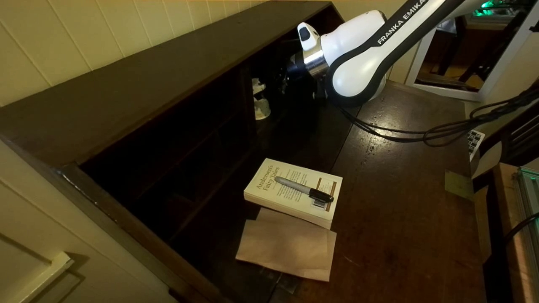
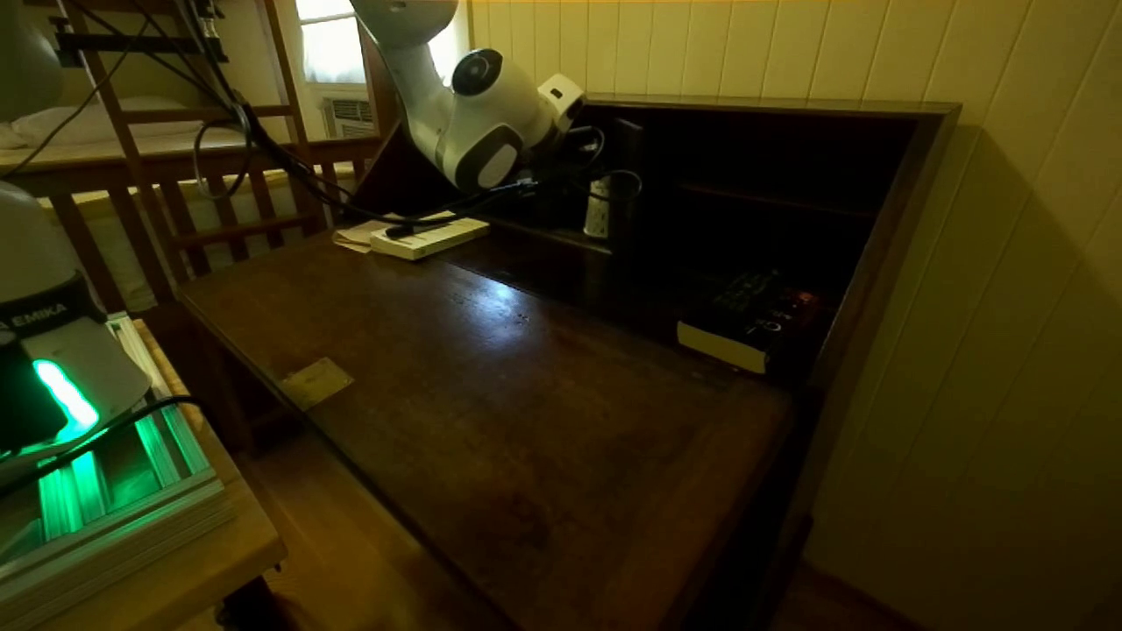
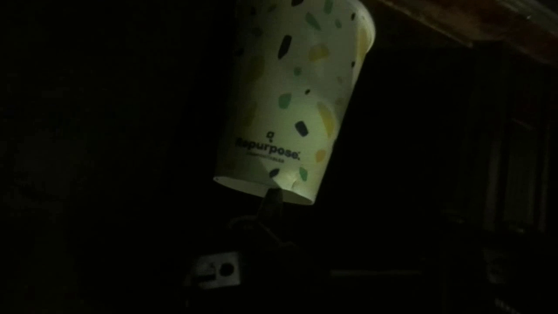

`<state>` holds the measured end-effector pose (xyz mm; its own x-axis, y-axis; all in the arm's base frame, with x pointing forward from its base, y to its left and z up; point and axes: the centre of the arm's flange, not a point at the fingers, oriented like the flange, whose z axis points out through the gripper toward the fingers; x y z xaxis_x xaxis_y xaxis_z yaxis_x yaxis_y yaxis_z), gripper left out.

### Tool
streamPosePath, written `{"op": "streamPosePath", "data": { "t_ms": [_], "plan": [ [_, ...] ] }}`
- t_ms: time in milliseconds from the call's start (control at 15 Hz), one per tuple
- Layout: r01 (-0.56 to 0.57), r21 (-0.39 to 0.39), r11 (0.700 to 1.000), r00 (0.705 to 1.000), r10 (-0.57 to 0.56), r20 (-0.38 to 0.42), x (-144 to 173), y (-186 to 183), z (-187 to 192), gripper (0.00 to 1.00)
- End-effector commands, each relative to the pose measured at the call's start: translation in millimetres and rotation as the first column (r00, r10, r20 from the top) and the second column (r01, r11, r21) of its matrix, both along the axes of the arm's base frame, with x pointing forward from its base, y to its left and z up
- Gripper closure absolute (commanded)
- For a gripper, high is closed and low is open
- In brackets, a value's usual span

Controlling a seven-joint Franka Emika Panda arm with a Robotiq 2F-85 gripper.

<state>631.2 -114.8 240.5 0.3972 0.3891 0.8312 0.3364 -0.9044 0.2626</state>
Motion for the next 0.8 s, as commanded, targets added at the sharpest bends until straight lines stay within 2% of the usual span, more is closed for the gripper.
{"op": "streamPosePath", "data": {
  "t_ms": [0,133,600,667,733],
  "plan": [
    [-0.024,0.005,1.000,1.000,0.024,-0.019,12.7,-2.1,-6.6,0.62],
    [-0.032,-0.001,0.999,0.999,0.032,-0.027,12.0,-2.1,-3.8,0.76],
    [-0.060,-0.057,0.997,0.990,0.053,-0.128,0.9,-0.2,9.3,0.73],
    [-0.066,-0.066,0.996,0.988,0.056,-0.142,0.3,-0.1,11.6,0.74],
    [-0.068,-0.075,0.995,0.987,0.056,-0.153,-1.0,-0.8,13.5,0.80]
  ]
}}
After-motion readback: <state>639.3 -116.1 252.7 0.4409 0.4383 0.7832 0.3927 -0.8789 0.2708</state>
